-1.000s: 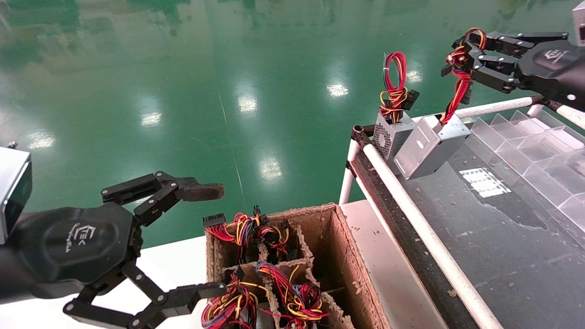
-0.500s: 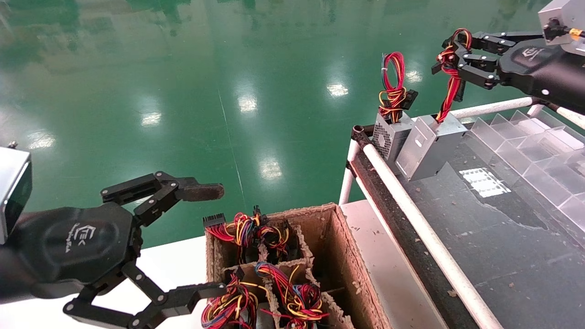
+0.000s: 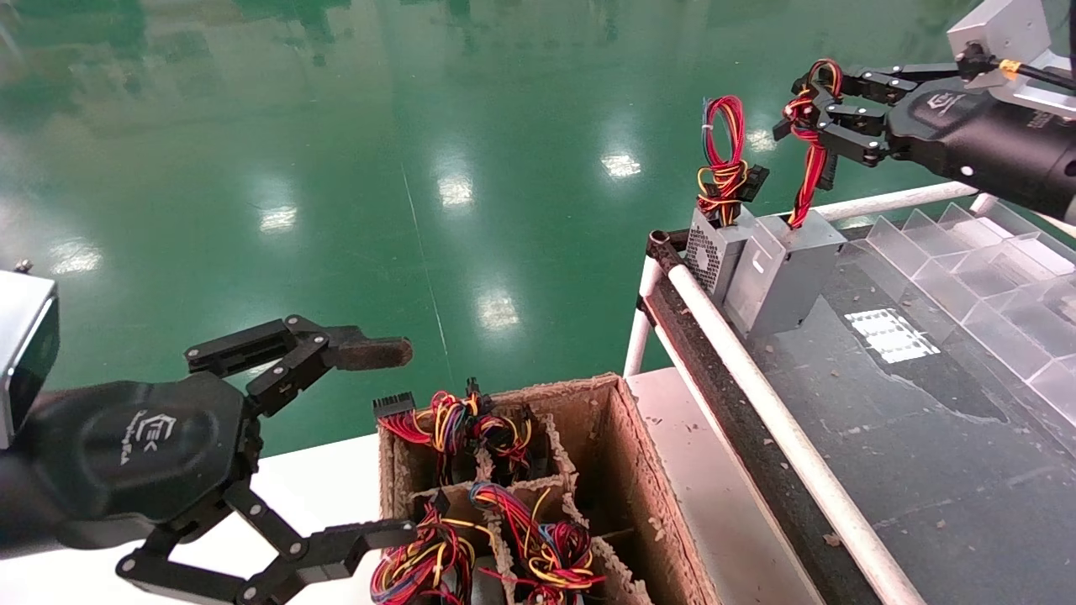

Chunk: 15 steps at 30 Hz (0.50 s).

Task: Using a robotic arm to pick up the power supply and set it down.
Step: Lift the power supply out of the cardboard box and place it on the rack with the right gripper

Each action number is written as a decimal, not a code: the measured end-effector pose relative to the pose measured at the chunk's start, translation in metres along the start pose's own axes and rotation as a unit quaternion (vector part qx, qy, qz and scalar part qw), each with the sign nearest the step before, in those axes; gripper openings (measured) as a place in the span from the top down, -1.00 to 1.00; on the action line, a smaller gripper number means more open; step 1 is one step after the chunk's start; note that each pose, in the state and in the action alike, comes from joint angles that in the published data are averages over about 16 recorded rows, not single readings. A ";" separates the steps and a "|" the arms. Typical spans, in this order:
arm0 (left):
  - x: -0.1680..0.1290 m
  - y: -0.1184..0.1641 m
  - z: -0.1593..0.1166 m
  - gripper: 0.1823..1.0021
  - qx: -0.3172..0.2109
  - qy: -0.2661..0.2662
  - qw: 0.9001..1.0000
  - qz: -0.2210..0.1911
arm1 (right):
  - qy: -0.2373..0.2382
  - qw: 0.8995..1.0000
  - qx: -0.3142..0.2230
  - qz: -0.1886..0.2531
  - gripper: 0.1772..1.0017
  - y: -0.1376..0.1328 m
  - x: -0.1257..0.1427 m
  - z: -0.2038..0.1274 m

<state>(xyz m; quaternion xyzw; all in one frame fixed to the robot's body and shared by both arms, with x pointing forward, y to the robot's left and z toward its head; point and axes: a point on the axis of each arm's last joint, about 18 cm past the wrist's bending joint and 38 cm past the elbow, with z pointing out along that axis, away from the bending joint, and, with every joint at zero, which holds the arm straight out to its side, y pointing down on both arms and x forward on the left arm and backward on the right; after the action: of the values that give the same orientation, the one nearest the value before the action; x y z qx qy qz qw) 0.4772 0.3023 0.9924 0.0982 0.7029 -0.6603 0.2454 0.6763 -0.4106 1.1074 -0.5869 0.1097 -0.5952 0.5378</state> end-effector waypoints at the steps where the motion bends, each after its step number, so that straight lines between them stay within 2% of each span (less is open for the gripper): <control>1: 0.000 0.000 0.000 -1.00 0.000 0.000 1.000 0.000 | 0.001 1.000 -0.001 0.000 0.77 0.000 0.000 0.001; 15: 0.000 0.000 0.000 -1.00 0.000 0.000 1.000 0.000 | 0.013 1.000 -0.017 0.000 0.77 0.007 0.005 0.001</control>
<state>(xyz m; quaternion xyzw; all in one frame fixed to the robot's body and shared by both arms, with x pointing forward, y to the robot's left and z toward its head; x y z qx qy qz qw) 0.4772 0.3023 0.9924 0.0982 0.7029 -0.6603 0.2454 0.6815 -0.4168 1.1054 -0.5878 0.1270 -0.6011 0.5263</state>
